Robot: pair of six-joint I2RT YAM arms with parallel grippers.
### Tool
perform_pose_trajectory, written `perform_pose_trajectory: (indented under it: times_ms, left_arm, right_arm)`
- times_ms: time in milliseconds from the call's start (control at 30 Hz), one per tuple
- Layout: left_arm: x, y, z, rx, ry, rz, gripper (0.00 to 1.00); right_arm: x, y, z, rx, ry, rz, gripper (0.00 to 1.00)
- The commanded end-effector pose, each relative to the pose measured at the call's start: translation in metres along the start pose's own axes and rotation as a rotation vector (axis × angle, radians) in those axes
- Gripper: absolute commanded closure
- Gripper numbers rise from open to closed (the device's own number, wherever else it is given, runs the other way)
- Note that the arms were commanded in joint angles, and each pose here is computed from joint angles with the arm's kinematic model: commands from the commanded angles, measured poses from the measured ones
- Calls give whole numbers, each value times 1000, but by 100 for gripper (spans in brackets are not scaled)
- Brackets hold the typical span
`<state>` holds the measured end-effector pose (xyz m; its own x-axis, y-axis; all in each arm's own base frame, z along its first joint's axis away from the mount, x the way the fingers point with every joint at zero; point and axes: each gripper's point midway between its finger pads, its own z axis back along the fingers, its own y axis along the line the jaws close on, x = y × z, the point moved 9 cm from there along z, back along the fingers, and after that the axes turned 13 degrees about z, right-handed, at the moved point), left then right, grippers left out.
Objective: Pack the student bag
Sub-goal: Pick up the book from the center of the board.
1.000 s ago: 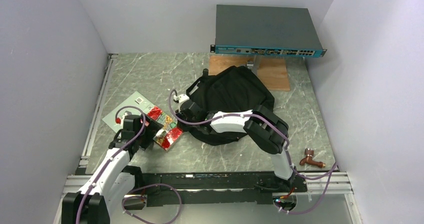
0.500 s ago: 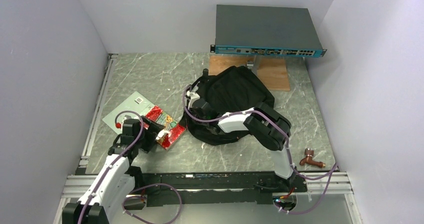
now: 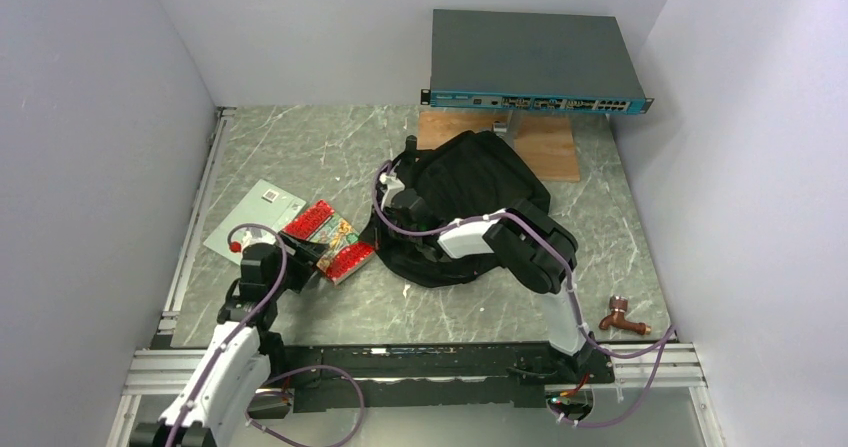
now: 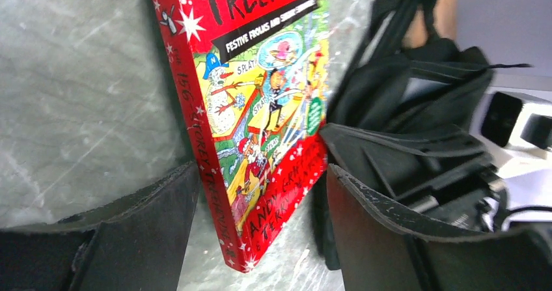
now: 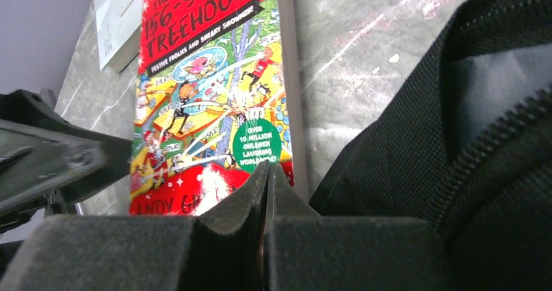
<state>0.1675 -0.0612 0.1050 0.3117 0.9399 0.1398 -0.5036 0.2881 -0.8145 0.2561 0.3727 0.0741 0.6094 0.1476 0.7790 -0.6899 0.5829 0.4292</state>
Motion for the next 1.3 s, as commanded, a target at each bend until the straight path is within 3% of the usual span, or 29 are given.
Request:
perform_pose_trajectory:
  times_ms: [0,233,533,867,1167,1200,1267]
  left_arm:
    - [4,-43,19,-265,-22,-19,26]
    - [3,-53,19,-234,30,26,26]
    - [3,-76,12,-303,95,63,33]
    - [7,-76,3,-339,50,60,51]
    - [11,-75,-19,-215,93,-68,52]
    - [11,-75,-21,-189,105,-87,55]
    - [13,-76,-24,-150,131,-153,71]
  right_arm:
    - [-77,-16,-1,-64,311,13,100]
    - [-75,-11,-1,-41,302,15,100]
    - [-72,-9,1,-32,291,25,100]
    - [-69,-7,2,-21,277,28,100]
    - [-68,-2,2,5,270,35,100]
    - [-68,-2,2,5,274,40,100]
    - [-66,-2,2,-3,275,47,100]
